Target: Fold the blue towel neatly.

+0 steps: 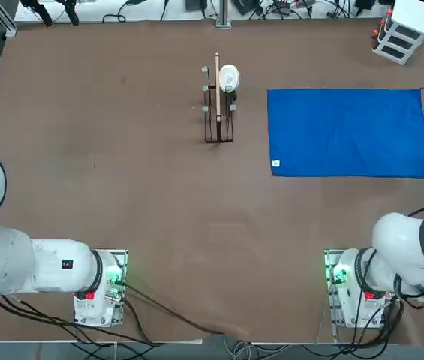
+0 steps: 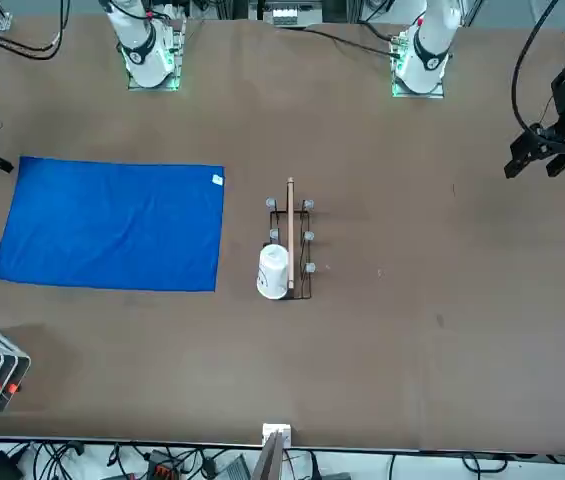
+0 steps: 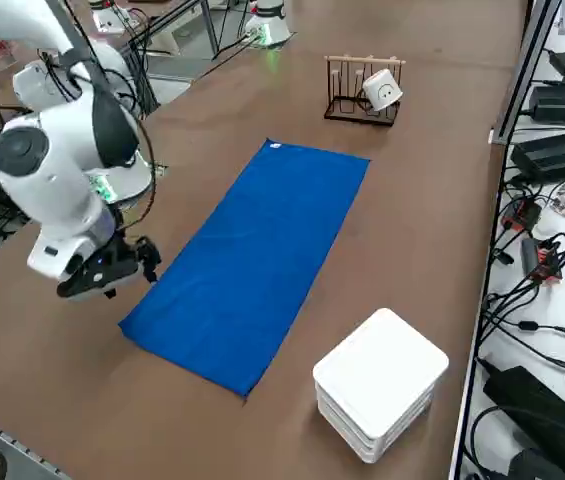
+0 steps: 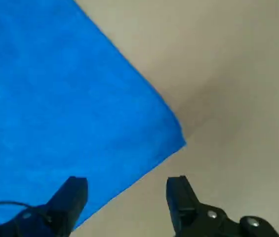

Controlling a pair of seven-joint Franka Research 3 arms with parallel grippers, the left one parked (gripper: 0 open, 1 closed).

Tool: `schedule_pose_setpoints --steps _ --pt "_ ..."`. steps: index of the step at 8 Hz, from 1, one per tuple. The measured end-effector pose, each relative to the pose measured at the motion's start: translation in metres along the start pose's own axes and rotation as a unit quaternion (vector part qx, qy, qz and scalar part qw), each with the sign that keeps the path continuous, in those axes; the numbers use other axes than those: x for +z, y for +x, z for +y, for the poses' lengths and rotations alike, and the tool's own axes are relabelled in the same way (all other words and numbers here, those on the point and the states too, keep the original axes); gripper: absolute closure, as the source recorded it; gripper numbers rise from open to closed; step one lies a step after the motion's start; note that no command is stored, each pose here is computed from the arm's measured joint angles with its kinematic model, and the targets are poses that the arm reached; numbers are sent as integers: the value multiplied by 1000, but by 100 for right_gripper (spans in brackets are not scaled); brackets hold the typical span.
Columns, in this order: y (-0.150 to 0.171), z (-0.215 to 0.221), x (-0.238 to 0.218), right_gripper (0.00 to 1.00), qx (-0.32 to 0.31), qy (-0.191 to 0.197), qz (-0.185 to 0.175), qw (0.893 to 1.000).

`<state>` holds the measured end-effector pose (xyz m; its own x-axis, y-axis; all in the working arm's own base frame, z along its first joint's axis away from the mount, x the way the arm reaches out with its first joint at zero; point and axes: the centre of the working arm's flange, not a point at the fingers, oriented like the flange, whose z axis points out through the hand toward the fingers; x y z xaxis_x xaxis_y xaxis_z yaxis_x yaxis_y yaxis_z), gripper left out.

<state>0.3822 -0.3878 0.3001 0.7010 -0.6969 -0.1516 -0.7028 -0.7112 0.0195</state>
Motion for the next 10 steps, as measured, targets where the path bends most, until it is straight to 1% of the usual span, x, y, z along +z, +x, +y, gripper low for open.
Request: schedule_pose_setpoints --steps 2,4,5,8,10 --pt "7 21 30 2 -6 2 0 1000" --pt "11 29 54 1 -4 3 -5 1000" --pt "11 31 63 1 -3 3 -7 1000" --pt "14 38 87 1 -3 3 6 1000" --pt "14 43 96 1 0 3 6 1000"
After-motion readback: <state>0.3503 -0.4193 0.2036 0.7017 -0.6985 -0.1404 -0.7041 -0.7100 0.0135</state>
